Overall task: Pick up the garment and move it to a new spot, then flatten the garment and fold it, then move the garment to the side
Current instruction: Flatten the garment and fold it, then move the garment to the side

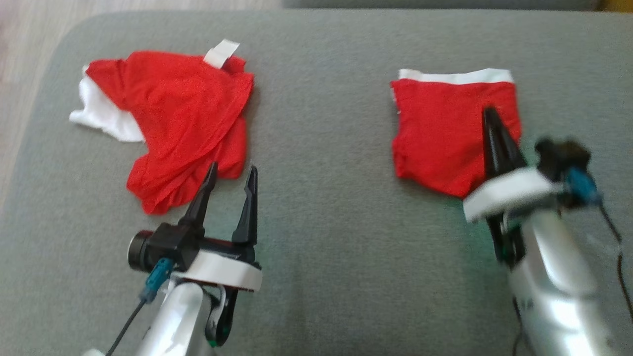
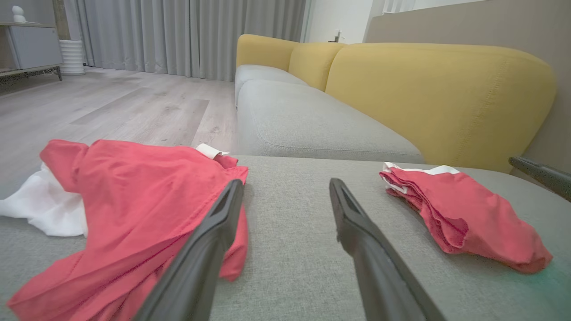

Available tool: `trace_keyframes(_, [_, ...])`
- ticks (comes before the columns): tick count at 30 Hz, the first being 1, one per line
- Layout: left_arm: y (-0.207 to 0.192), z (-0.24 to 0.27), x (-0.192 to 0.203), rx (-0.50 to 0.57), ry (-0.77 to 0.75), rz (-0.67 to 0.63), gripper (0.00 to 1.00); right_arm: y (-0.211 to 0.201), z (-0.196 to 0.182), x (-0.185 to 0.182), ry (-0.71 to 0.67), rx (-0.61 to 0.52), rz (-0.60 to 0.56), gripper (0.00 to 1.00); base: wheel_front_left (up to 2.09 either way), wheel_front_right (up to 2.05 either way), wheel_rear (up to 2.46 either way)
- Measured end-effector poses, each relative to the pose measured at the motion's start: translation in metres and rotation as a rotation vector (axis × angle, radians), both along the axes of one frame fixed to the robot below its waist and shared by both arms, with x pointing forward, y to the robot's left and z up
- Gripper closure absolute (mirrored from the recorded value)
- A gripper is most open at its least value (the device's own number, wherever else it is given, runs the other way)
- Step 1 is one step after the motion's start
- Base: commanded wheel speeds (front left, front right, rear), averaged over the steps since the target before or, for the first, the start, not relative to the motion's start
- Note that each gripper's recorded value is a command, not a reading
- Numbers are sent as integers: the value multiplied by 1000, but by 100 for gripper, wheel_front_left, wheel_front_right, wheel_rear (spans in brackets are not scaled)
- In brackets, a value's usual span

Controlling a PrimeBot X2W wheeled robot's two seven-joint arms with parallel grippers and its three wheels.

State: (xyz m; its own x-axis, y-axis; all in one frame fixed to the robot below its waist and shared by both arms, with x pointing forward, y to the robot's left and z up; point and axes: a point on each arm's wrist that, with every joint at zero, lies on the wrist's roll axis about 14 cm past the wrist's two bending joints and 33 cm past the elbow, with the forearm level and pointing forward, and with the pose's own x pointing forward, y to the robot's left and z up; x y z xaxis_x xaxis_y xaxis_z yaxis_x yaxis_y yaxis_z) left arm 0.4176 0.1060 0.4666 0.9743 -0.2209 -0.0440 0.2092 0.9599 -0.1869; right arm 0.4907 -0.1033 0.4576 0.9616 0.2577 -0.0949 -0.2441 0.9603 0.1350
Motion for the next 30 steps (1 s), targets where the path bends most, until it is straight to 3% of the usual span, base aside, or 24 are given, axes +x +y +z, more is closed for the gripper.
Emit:
trace_keyframes(4, [-7,1,-5,-9,-2,-17,0,-20,-3,-36,-4,10,-48,100,0,0,0])
trace_keyframes(5, [-9,2,-6,-10,-3,-21,0,-25,-3,-43,-6,12,-63,55,0,0,0])
trace_keyframes(6, [-11,2,-7,-12,-3,-27,0,-31,-2,-49,-11,15,-78,0,0,0,0])
trace_keyframes(13, [-24,3,-12,-17,-5,-62,0,-46,-12,-87,18,18,-124,0,0,0,0])
trace_keyframes(30, [-24,2,-12,-13,-3,-70,0,-44,-4,-83,-10,28,-121,0,0,0,0])
